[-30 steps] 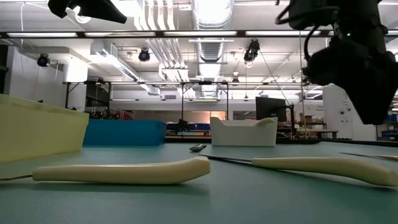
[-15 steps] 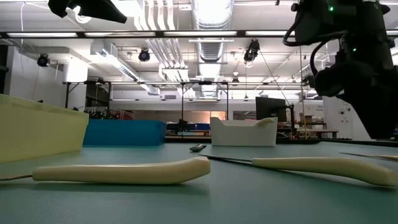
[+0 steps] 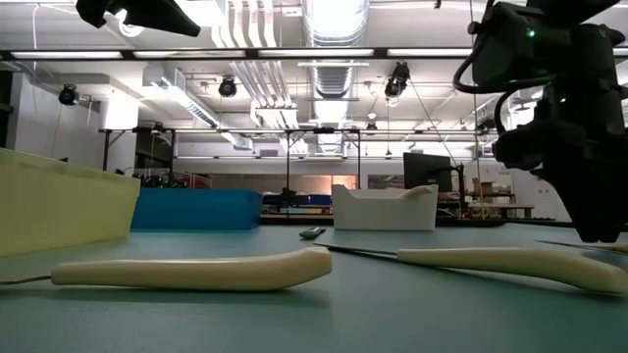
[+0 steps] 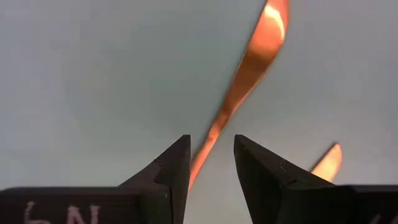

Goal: Sort silverware by color (type)
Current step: Put the left gold knife into the blue bin

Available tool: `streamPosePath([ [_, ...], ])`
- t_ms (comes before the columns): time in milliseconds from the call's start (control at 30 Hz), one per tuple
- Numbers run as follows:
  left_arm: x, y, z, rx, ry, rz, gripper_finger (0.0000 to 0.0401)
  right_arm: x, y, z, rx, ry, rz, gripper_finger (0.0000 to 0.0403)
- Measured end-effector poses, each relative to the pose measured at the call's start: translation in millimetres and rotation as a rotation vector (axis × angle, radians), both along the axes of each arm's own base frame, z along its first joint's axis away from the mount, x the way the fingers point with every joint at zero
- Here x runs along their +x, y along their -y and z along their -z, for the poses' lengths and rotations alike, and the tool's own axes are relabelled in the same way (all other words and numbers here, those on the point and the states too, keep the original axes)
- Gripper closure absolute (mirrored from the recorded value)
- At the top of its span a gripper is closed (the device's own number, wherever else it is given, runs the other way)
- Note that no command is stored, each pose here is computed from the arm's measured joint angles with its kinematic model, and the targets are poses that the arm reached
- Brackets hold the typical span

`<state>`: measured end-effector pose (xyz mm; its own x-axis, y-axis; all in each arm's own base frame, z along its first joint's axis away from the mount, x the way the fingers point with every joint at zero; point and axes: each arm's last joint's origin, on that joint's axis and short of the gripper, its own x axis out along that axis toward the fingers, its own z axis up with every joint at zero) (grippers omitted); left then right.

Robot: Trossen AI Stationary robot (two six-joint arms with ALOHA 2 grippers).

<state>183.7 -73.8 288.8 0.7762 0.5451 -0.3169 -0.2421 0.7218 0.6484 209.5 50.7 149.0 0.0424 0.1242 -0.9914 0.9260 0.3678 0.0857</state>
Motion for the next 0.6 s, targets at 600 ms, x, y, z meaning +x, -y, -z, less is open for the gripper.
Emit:
streamPosePath([
  [600, 0, 0, 0, 0.000, 0.000, 0.000, 0.0401, 5, -1, 33, -0.032, -0.102, -0.093, 0.0320],
])
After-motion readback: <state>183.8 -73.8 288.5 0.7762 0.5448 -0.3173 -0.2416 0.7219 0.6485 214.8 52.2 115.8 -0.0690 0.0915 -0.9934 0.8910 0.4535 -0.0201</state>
